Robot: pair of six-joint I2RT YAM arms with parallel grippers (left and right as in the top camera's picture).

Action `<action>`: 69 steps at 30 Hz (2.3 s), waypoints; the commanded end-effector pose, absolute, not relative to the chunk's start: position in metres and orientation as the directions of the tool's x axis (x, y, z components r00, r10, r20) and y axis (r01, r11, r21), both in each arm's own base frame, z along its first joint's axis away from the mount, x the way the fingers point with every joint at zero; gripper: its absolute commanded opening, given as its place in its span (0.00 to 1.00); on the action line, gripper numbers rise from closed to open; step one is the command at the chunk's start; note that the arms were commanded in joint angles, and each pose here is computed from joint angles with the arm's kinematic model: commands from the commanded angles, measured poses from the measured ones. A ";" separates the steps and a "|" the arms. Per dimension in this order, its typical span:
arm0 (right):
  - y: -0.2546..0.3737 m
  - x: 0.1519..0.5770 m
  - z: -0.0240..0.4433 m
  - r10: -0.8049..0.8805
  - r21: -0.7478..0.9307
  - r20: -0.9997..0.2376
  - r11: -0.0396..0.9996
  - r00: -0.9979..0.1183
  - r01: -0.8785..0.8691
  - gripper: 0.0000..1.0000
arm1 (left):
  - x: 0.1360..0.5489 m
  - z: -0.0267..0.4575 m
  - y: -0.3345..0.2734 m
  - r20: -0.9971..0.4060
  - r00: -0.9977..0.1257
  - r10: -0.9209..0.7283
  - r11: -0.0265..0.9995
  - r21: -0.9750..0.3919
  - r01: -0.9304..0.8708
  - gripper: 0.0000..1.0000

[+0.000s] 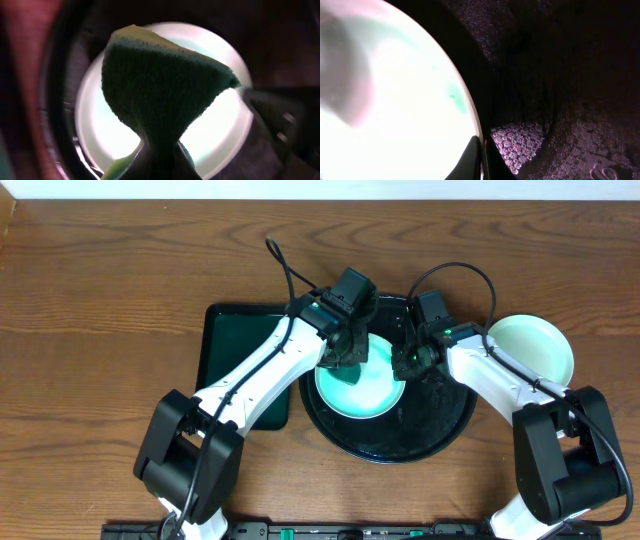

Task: Clean dirty plates on tray and stack at the side
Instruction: 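Scrub the pale green plate with the sponge in the left gripper, then return the sponge to the dark green tray and open the left gripper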

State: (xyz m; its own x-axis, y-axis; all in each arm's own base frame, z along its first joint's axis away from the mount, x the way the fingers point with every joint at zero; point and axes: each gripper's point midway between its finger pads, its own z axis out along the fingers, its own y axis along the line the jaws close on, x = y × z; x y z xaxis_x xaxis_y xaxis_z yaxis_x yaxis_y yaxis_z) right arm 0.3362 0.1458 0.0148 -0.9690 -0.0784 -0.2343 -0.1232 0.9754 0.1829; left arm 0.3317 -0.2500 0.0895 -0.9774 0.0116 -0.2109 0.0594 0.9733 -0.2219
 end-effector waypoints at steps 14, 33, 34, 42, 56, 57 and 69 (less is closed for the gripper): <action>0.152 0.333 0.018 -0.101 0.200 -0.240 0.968 -0.965 -0.151 0.01 | 0.318 0.000 -0.230 -0.037 -0.999 -0.021 0.998 -0.068 -0.018 0.07; 0.152 0.333 0.018 -0.101 0.200 -0.240 0.968 -0.965 -0.151 0.01 | 0.315 0.076 -0.302 -0.031 -0.997 0.065 0.847 -0.527 0.072 0.07; 0.152 0.333 0.018 -0.101 0.200 -0.240 0.968 -0.965 -0.151 0.01 | 0.319 0.082 -0.296 -0.057 -0.997 0.050 0.855 -0.513 0.072 0.07; 0.152 0.333 0.018 -0.101 0.200 -0.240 0.968 -0.966 -0.151 0.01 | 0.340 0.127 -0.209 -0.204 -0.977 -0.068 0.946 -0.324 0.002 0.07; 0.152 0.333 0.018 -0.101 0.199 -0.239 0.968 -0.966 -0.151 0.01 | 0.316 0.110 -0.066 -0.078 -0.980 -0.181 0.983 -0.015 -0.180 0.07; 0.152 0.333 0.018 -0.101 0.199 -0.239 0.968 -0.966 -0.151 0.01 | 0.315 0.108 -0.062 -0.075 -0.979 -0.189 0.982 -0.004 -0.189 0.07; 0.152 0.332 0.018 -0.102 0.198 -0.237 0.969 -0.966 -0.150 0.01 | 0.309 0.071 -0.041 -0.089 -0.978 -0.189 0.979 0.064 -0.195 0.07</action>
